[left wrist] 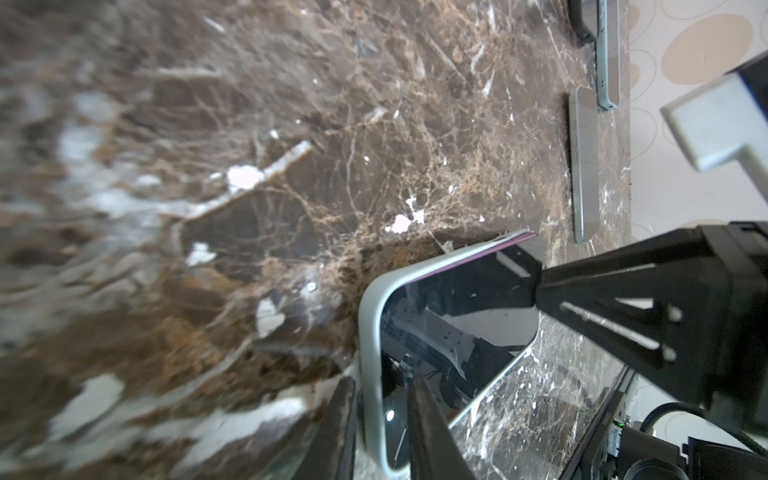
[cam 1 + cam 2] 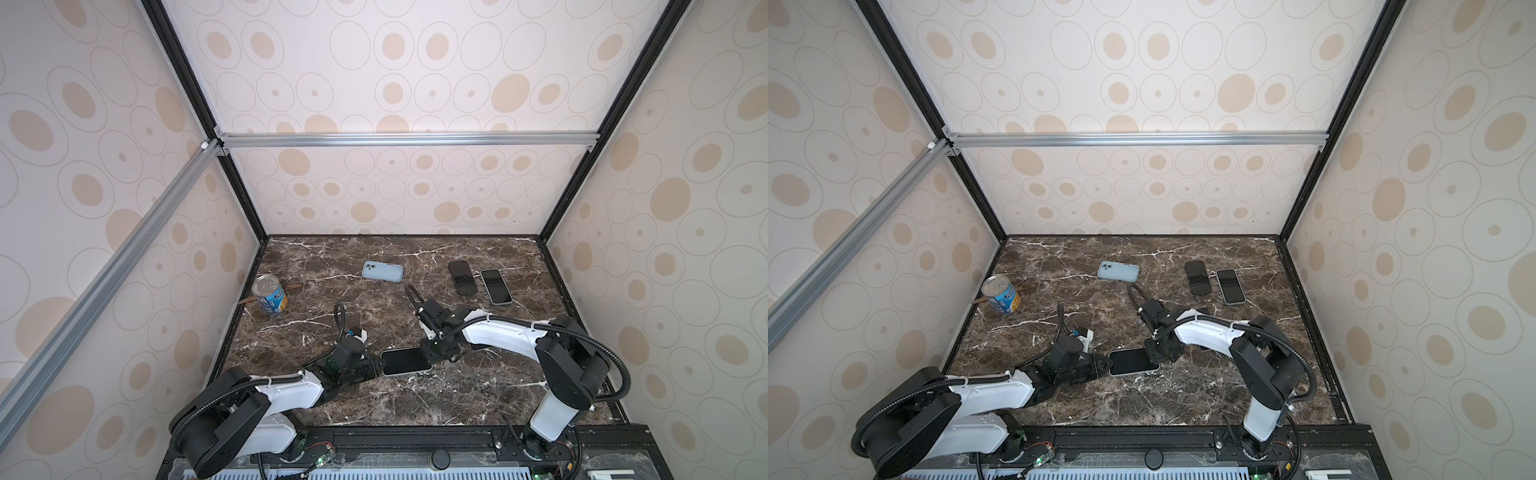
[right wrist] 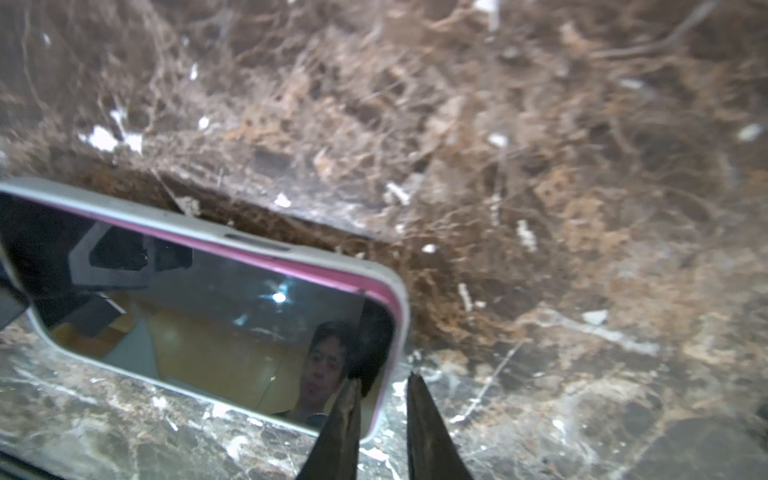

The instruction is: Put the phone into the phone case

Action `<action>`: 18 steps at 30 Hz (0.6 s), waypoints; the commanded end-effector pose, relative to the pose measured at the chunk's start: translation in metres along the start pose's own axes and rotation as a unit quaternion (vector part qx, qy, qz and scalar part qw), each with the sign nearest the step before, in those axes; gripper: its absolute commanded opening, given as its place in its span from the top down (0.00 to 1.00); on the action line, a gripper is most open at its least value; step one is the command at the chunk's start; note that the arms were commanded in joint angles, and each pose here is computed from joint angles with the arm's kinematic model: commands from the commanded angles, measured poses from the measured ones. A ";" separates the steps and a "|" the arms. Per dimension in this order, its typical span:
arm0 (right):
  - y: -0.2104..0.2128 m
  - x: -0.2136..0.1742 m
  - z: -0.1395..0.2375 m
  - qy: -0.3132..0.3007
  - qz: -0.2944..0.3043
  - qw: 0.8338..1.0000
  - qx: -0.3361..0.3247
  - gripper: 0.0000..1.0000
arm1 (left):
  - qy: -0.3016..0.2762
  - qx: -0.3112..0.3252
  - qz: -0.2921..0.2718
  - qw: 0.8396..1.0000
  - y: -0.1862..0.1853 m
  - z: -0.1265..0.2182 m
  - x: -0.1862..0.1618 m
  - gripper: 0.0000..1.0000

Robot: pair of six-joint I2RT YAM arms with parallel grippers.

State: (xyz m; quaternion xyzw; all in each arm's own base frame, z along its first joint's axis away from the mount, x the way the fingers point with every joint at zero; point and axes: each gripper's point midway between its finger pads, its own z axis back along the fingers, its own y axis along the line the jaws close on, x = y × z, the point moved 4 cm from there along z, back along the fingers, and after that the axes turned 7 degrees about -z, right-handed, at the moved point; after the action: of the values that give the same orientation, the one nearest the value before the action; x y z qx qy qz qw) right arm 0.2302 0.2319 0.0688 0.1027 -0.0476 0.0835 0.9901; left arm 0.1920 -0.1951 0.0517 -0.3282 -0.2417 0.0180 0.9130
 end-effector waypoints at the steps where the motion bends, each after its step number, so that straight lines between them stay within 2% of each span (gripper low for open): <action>1: 0.010 0.017 0.021 -0.018 -0.015 0.997 0.068 0.77 | -0.007 0.027 -0.009 1.000 0.009 0.005 -0.001 0.75; 9: 0.004 0.035 0.013 0.001 -0.015 0.998 0.061 0.77 | -0.003 0.018 -0.014 1.000 0.001 0.001 0.006 0.74; 18: -0.004 0.031 -0.001 0.027 -0.011 0.999 0.029 0.82 | 0.001 0.015 -0.024 1.000 -0.006 -0.004 0.013 0.75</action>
State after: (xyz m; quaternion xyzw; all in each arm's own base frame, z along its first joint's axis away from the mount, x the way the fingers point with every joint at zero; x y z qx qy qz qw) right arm 0.2628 0.2374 0.0725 0.1452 -0.0287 0.0711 0.9864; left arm 0.1984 -0.1966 0.0536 -0.3116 -0.2426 0.0093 0.9187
